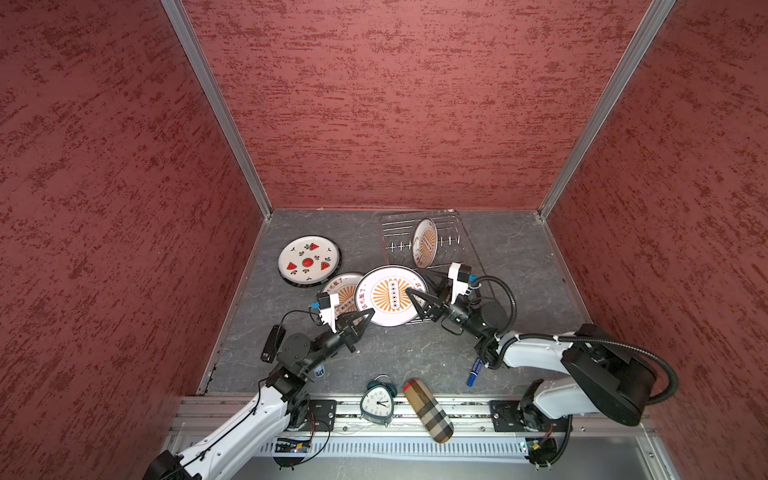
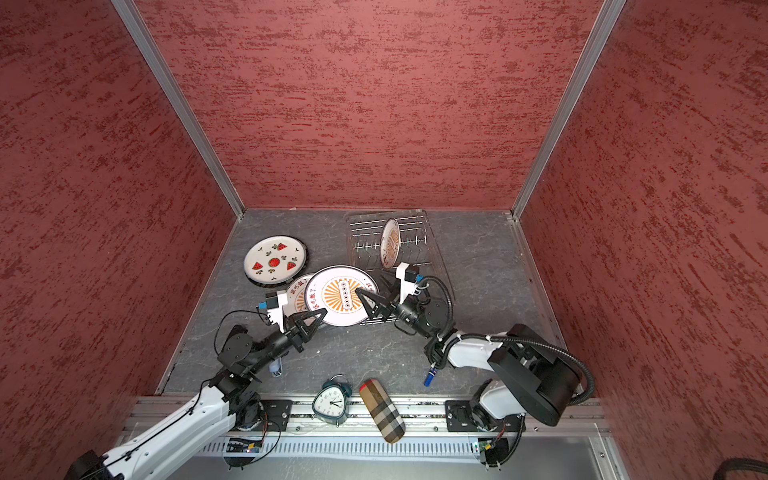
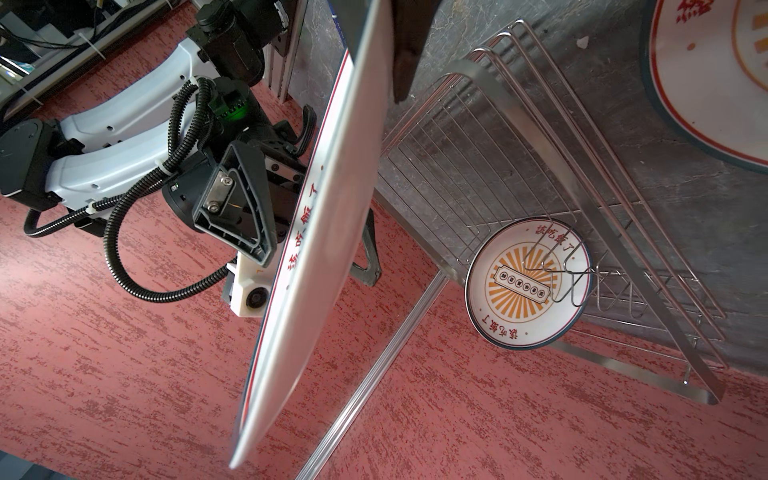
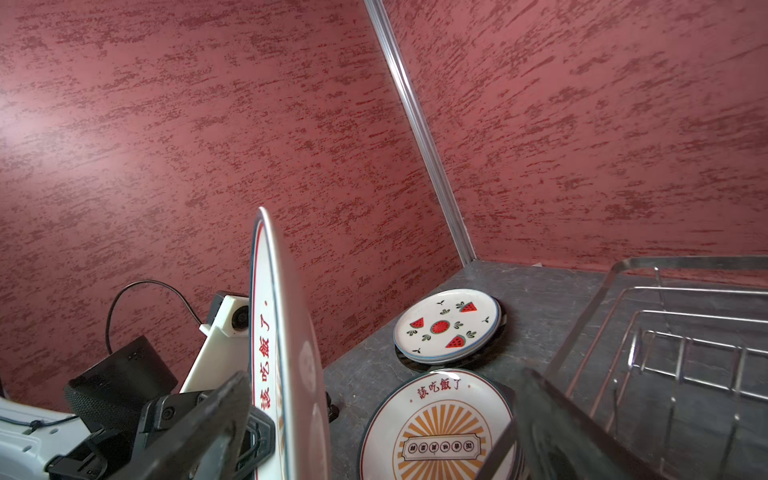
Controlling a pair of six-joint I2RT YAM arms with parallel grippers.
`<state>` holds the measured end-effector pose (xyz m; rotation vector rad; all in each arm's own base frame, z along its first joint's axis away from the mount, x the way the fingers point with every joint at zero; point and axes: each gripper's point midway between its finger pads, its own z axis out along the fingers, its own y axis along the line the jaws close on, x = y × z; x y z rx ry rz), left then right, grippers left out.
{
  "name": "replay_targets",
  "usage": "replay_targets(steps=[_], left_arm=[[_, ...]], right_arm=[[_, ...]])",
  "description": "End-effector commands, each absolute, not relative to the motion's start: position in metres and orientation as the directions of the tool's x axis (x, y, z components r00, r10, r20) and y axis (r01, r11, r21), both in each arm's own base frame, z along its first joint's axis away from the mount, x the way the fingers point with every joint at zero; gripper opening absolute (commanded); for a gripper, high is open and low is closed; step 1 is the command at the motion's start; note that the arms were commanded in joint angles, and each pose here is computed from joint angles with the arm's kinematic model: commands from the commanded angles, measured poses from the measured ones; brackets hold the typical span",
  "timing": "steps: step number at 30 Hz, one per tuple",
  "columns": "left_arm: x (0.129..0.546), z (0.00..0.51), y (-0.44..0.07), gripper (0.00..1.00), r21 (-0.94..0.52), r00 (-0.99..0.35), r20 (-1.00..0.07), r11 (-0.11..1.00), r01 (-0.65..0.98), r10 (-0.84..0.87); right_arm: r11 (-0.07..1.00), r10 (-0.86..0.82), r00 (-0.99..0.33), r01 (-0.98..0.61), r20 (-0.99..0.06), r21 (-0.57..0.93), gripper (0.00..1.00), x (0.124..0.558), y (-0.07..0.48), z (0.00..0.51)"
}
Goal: Unload the plates from the dish rack
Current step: 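Grasp the sunburst plate rim with the left gripper while the right gripper holds it, then carry the plate with the left gripper while the right gripper releases and withdraws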
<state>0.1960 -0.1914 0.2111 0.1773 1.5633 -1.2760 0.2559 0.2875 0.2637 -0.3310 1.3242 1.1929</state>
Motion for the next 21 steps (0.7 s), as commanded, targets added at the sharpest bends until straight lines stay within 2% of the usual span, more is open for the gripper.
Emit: replay_targets(steps=[1, 14, 21], left_arm=[[0.196, 0.220, -0.188, 0.00, -0.604, -0.393, -0.780, 0.425, 0.674, -0.487], [0.209, 0.209, -0.169, 0.00, -0.659, -0.391, -0.744, 0.501, 0.561, -0.542], [0.215, 0.199, -0.159, 0.00, -0.712, -0.424, -0.700, 0.522, 0.469, -0.574]], right_arm=[[0.441, 0.566, -0.120, -0.791, -0.816, 0.423, 0.99, 0.255, 0.268, 0.287], [0.464, 0.569, -0.097, -0.782, -0.817, 0.416, 0.99, 0.250, 0.257, 0.285], [0.483, 0.488, -0.136, -0.781, -0.862, 0.396, 0.99, 0.256, 0.273, 0.282]])
